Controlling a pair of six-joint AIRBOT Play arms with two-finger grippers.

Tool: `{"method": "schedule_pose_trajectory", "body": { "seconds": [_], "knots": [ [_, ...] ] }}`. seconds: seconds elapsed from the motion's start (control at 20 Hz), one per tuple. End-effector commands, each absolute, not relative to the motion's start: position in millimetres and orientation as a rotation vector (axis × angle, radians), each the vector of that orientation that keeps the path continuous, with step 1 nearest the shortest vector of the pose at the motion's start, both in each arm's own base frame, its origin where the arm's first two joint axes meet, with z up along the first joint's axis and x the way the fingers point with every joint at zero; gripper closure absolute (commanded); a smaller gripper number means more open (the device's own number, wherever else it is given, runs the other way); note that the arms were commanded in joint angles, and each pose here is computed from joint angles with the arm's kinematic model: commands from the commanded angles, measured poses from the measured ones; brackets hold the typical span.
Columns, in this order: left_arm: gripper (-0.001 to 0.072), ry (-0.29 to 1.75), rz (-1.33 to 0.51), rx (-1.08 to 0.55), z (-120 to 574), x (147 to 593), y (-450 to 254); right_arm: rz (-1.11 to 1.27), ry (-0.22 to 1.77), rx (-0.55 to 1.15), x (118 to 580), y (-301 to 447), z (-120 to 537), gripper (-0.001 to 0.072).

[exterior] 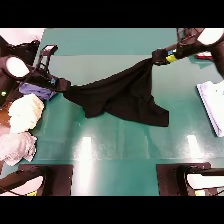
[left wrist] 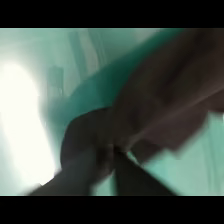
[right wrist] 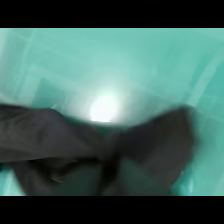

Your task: Fold the shirts.

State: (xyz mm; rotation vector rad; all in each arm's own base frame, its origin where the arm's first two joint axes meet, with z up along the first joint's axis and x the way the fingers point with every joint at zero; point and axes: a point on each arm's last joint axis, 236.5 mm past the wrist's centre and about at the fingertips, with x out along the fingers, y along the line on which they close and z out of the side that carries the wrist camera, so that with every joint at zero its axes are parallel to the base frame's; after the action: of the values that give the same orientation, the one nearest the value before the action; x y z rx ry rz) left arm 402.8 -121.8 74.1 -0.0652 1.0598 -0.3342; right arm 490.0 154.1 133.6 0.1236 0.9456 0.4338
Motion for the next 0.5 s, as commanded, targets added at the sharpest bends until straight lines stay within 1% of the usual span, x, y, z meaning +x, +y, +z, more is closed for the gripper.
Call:
{"method": "schedule_pose_trajectory", "body": {
  "seconds": [0.0,0.05,0.1,0.2,0.3,0.45],
  "knots": [
    [0.0274,0.933,-0.200,-0.198,73.3,449.1,-98.7,0.399,0.896,0.253,526.6,141.0,117.2,0.0168],
    [0.0281,0.923,-0.173,-0.214,80.3,453.3,-84.3,0.404,0.888,0.311,528.4,134.4,124.5,0.0170],
    [0.0281,0.928,-0.151,-0.237,85.8,454.0,-71.3,0.415,0.888,0.365,527.8,127.1,133.8,0.0194],
    [0.0281,0.983,-0.152,-0.333,85.9,444.5,-60.5,0.450,0.919,0.441,517.9,112.9,148.4,0.0268],
    [0.0281,1.067,-0.220,-0.360,68.3,425.3,-69.7,0.492,0.959,0.442,504.2,102.5,152.9,0.0269],
    [0.0280,1.223,-0.291,-0.435,13.7,384.4,-98.8,0.526,1.049,0.432,482.5,94.6,145.5,0.0269]
  ]
}}
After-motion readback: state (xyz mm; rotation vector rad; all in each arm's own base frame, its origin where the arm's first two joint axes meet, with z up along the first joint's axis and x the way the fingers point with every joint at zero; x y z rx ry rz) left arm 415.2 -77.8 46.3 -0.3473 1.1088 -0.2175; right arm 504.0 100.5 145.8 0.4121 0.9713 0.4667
